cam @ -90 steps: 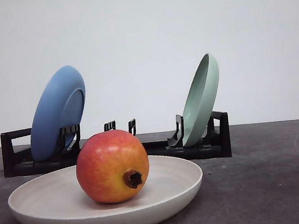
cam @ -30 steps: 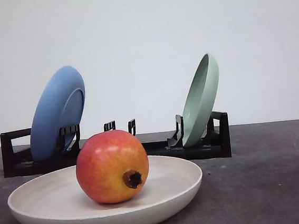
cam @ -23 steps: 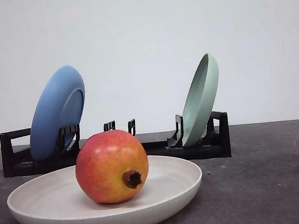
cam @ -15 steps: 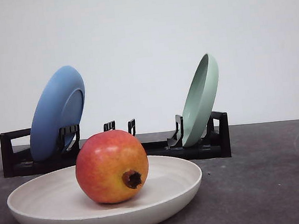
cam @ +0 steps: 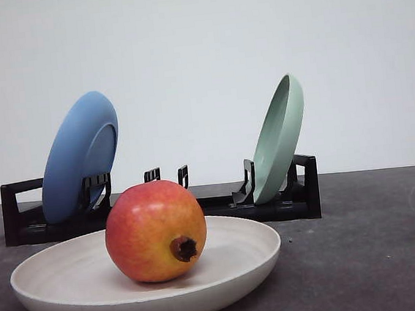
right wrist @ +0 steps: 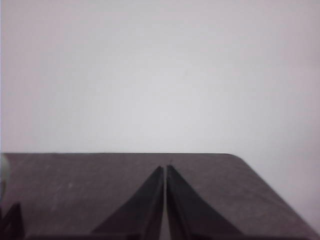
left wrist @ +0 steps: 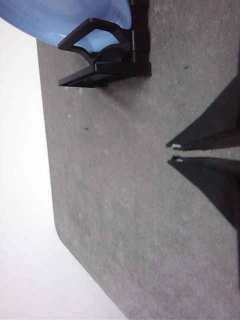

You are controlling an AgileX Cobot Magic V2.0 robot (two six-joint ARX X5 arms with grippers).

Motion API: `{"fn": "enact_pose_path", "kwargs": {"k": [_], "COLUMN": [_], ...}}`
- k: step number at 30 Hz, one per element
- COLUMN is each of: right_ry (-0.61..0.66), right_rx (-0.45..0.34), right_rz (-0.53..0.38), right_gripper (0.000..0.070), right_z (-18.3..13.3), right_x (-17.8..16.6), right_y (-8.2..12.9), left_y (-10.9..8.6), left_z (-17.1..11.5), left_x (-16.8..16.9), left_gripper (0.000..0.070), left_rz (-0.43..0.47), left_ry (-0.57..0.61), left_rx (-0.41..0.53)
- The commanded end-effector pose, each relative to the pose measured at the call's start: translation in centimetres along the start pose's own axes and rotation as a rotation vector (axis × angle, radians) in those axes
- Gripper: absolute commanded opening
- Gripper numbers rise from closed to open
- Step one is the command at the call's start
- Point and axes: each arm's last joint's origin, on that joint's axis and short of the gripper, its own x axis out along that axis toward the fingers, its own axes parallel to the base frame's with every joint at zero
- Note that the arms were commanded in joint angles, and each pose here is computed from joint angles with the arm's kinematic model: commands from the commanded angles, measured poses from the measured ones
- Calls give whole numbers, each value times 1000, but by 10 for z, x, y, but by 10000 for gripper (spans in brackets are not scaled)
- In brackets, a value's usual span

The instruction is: Place pomegranate in white plate

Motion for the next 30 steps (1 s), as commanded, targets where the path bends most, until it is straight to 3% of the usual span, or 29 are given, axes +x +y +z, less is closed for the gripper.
{"fn": "enact_pose_path", "kwargs": {"k": [1, 10, 30], "right_ry": [-9, 41, 283], "right_rx": [-11, -20, -32], "right_rz": [5, 93, 203], "right_gripper": [0, 0, 0], "right_z": [-13, -67, -115], "right_x": [-1, -5, -7], "right_y": [1, 6, 14], "left_y": [0, 0, 0], "left_z": [-3, -3, -3], "left_x": [1, 1, 1], "left_gripper": [0, 0, 0], "left_rz": [-3, -3, -2], "left_ry": [12, 12, 12], "left_rx": [-5, -5, -5]}}
